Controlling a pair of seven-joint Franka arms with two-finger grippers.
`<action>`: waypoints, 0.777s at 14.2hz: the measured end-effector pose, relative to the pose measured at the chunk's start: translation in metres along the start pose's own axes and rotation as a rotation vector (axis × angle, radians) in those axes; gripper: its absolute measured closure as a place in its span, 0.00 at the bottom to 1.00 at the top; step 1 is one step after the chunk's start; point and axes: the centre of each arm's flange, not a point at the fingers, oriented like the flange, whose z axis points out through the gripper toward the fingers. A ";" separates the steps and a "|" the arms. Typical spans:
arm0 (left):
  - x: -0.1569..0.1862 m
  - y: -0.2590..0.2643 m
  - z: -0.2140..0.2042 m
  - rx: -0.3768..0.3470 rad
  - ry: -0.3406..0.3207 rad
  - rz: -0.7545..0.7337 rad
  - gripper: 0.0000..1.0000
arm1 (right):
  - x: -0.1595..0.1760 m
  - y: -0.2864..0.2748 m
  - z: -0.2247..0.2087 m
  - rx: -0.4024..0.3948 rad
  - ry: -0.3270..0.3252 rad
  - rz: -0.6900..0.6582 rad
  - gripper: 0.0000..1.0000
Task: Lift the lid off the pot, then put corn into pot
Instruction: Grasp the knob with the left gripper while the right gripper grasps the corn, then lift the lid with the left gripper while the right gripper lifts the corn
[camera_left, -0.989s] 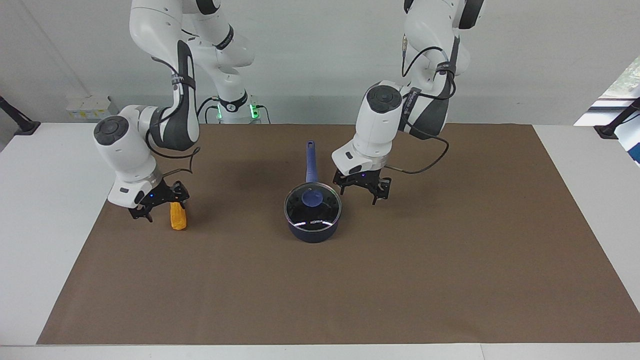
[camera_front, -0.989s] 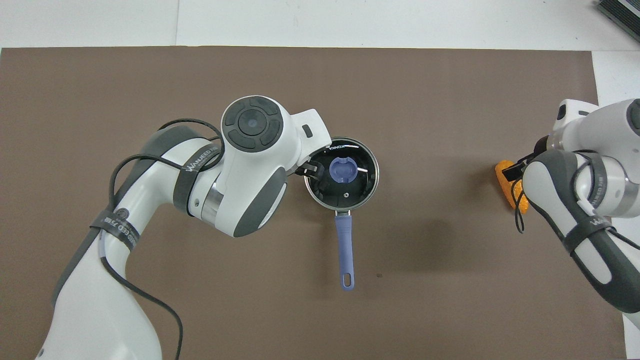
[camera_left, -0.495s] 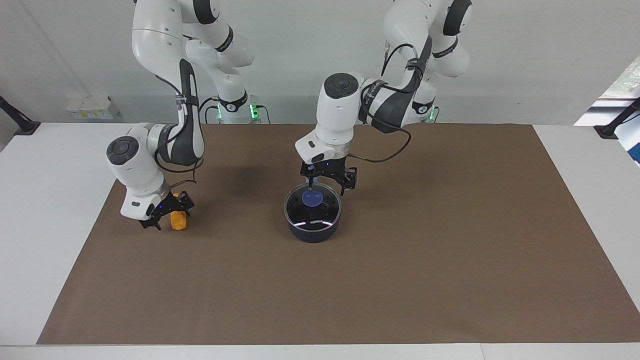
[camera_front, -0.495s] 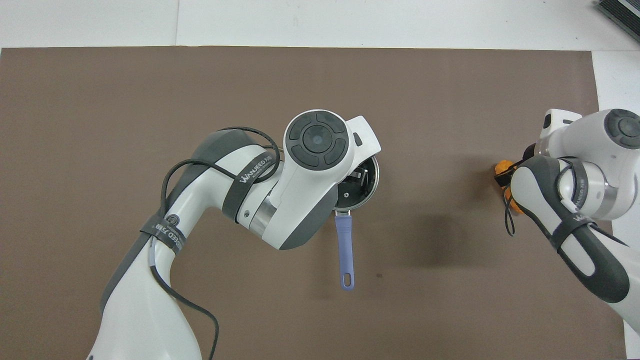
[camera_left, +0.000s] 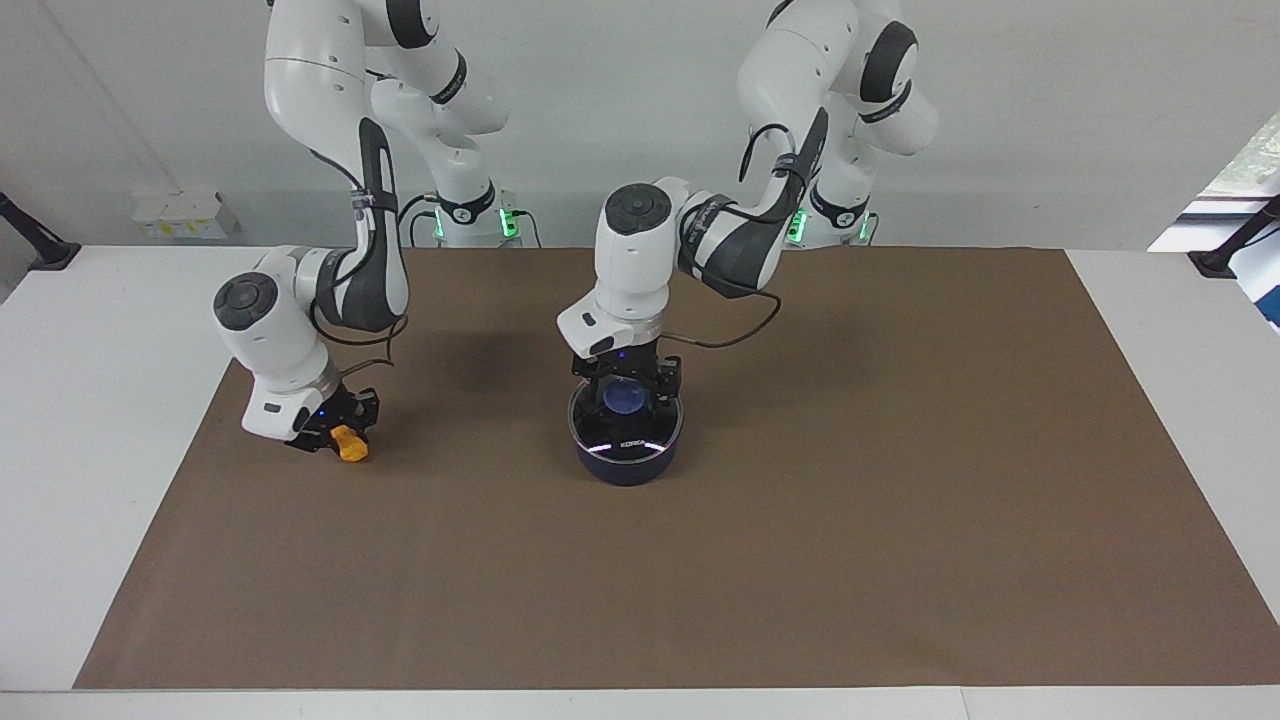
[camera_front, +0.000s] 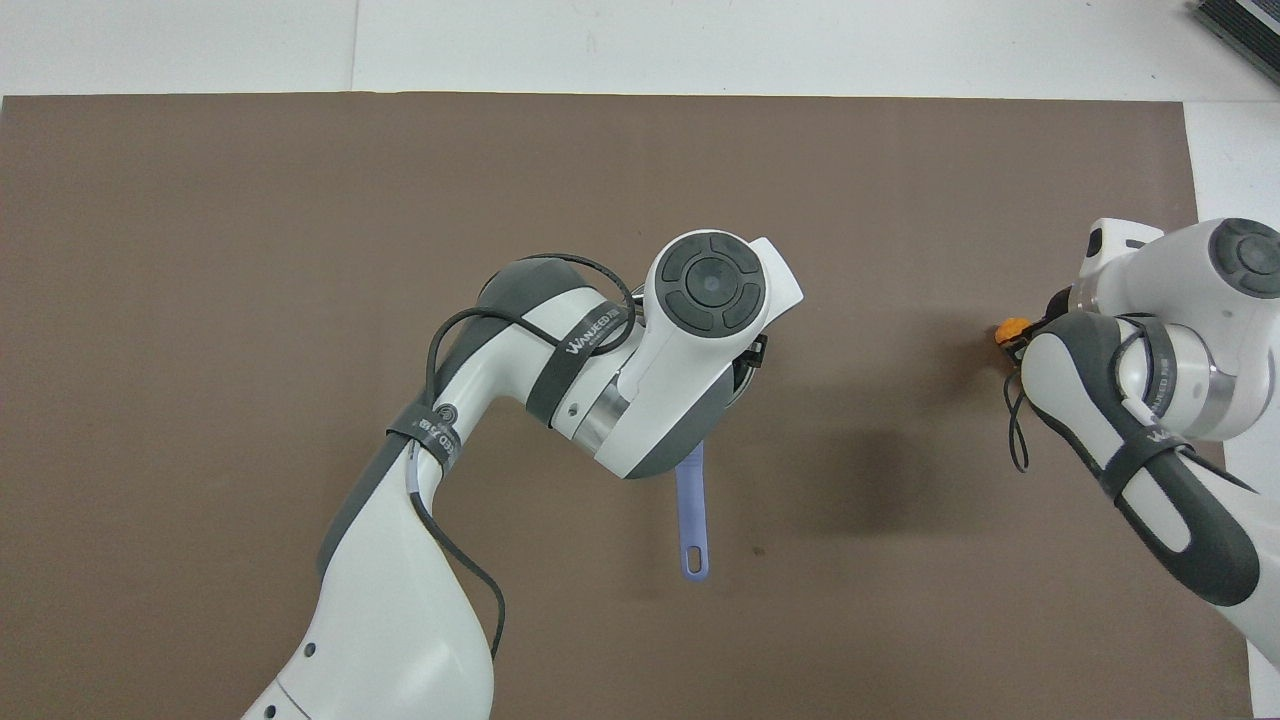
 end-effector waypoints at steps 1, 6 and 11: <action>0.001 0.000 0.000 0.003 0.003 0.001 0.00 | 0.001 0.001 -0.004 0.002 -0.001 0.004 0.61; 0.004 -0.004 -0.004 0.017 0.013 0.001 0.00 | 0.014 0.009 -0.051 0.007 0.001 0.020 0.61; 0.001 -0.006 -0.004 0.032 -0.015 0.001 0.00 | 0.015 0.008 -0.053 0.005 0.003 0.021 0.61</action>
